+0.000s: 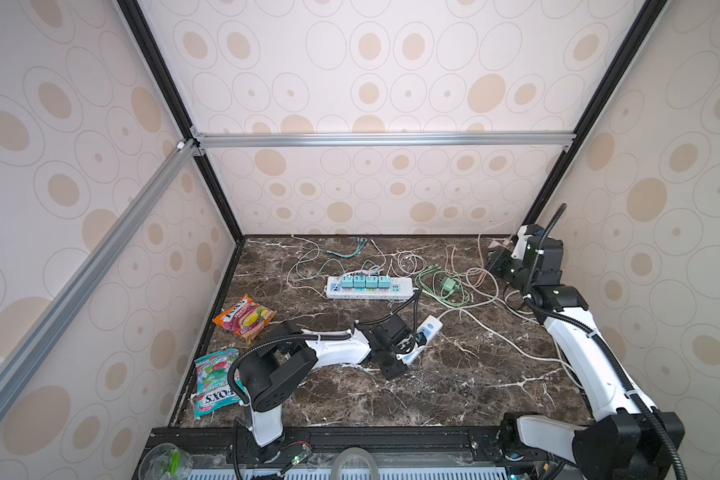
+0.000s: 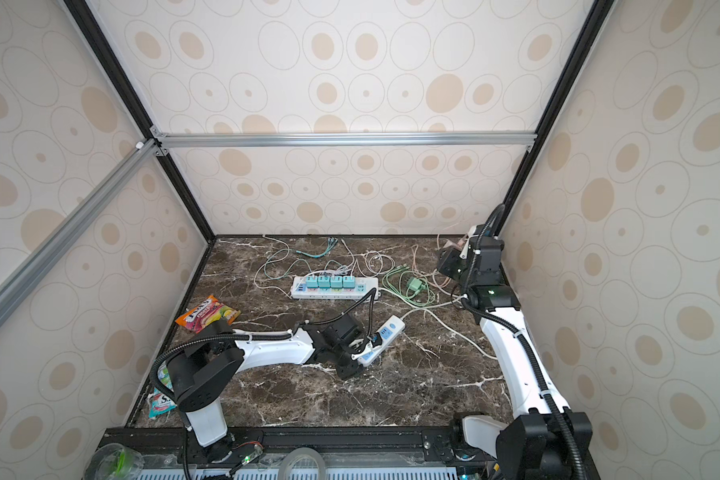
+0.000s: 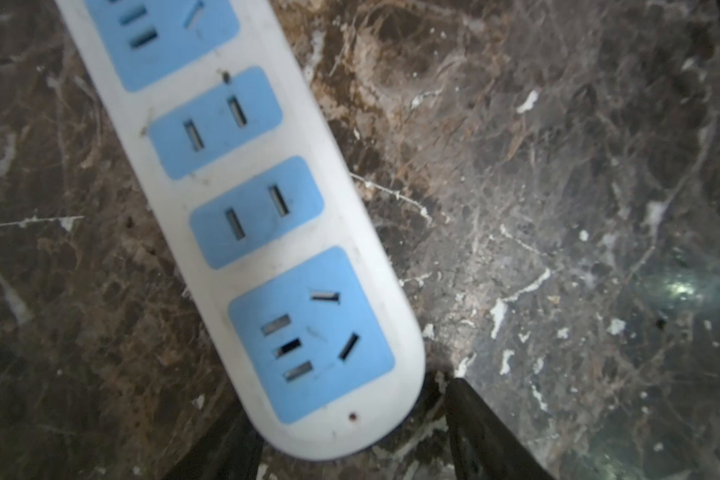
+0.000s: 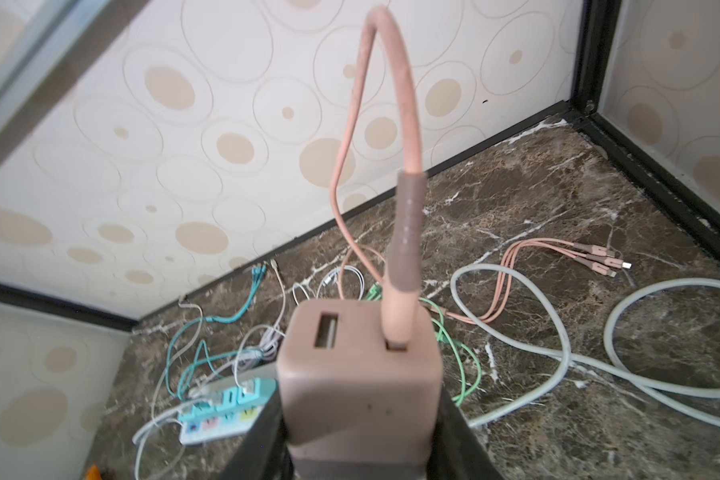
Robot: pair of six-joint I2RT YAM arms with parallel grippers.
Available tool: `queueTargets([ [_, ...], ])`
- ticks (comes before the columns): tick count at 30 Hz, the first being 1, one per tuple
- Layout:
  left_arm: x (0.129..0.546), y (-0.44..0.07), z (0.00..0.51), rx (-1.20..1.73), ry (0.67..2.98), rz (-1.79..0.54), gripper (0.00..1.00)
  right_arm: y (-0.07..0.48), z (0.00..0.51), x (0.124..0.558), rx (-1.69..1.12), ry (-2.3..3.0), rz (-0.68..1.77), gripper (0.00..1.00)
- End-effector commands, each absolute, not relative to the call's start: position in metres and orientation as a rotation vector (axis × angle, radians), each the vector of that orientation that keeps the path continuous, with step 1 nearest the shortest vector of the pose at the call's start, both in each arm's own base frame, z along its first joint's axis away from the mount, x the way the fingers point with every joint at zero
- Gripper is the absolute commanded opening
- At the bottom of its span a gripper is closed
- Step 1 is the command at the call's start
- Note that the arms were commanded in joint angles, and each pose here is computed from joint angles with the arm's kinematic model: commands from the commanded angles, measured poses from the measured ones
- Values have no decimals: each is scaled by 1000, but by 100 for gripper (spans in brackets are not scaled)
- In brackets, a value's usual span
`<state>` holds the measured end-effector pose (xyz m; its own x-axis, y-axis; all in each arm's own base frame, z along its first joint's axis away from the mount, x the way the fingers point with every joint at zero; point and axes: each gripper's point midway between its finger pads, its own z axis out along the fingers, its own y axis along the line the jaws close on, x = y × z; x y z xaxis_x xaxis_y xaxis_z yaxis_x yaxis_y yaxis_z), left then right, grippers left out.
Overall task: Insert the plug
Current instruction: 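Grasp the pink charger with the right gripper while the left gripper reaches the blue-socket strip, then pass the pink charger from the right gripper into the left gripper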
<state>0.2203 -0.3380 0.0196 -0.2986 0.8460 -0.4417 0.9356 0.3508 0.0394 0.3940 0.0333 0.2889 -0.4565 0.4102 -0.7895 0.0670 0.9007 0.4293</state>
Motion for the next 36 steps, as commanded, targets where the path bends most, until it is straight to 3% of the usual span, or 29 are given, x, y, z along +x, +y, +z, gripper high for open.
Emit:
queueTargets([
  [1,226,-291,6,1563,2333,-103,71,65,307,383,5,1969,408,8],
  [5,251,-292,47,1365,2307,-184,76,103,299,369,-304,1921,364,7],
  [10,258,-327,155,1181,2008,-582,91,137,279,356,-606,1806,252,8],
  [13,271,-326,214,1022,1881,-667,98,158,268,348,-782,1735,176,8],
  [16,284,-324,259,867,1840,-747,98,172,262,342,-910,1669,119,8],
  [22,299,-340,292,701,1902,-933,97,199,263,326,-1099,1460,46,8],
  [26,299,-355,303,678,1896,-1065,91,210,262,319,-1169,1383,13,7],
  [36,313,-359,296,631,1946,-1038,76,227,267,307,-1231,1350,11,7],
])
